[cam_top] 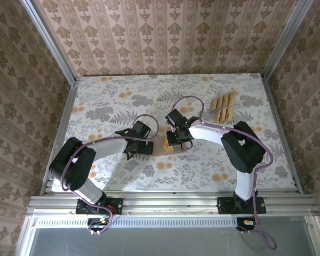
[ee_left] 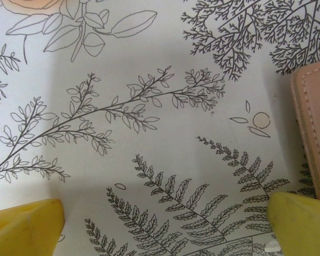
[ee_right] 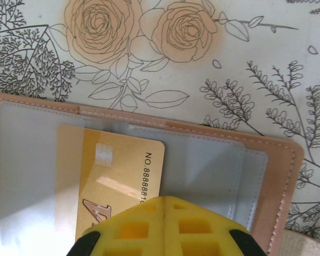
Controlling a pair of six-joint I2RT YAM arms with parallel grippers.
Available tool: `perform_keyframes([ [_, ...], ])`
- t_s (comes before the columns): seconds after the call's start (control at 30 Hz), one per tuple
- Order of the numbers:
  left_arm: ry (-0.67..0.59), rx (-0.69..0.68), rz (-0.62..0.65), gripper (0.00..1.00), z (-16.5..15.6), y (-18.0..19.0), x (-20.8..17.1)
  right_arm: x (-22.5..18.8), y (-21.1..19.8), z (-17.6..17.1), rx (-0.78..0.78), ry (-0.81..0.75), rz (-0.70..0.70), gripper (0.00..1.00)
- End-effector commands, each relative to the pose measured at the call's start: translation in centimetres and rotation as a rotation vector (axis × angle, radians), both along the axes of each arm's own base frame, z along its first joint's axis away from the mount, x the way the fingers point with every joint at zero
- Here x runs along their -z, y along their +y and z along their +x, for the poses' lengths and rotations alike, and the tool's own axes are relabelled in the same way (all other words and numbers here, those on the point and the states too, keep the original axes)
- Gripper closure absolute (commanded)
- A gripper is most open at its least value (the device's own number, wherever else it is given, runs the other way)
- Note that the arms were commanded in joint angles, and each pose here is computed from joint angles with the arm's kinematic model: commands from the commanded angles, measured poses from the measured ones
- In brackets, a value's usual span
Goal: Put the credit cards into the card holder
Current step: Insert the credit card into the card slot.
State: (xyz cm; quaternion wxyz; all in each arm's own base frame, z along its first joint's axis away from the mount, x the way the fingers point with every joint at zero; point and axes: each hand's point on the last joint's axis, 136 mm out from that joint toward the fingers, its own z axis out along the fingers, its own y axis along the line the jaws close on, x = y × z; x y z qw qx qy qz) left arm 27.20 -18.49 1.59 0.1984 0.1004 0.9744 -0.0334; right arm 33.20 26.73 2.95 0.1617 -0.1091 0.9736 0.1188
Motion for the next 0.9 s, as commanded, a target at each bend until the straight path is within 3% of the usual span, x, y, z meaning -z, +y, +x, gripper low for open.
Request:
perform_keyframes([
  [0.0, -0.012, 0.037, -0.074, 0.00, 1.1, -2.2, 1.1, 1.1, 0.4, -0.8, 0.000, 0.036, 0.010, 1.00],
  [0.4, -0.011, 0.035, -0.078, 0.00, 1.0, -2.3, 1.1, 0.8, 2.4, -1.1, -0.006, 0.057, 0.081, 1.00],
  [0.87, -0.005, 0.035, -0.077, 0.00, 0.8, -2.2, 1.5, -0.5, 1.1, -1.0, 0.012, 0.029, 0.073, 1.00],
])
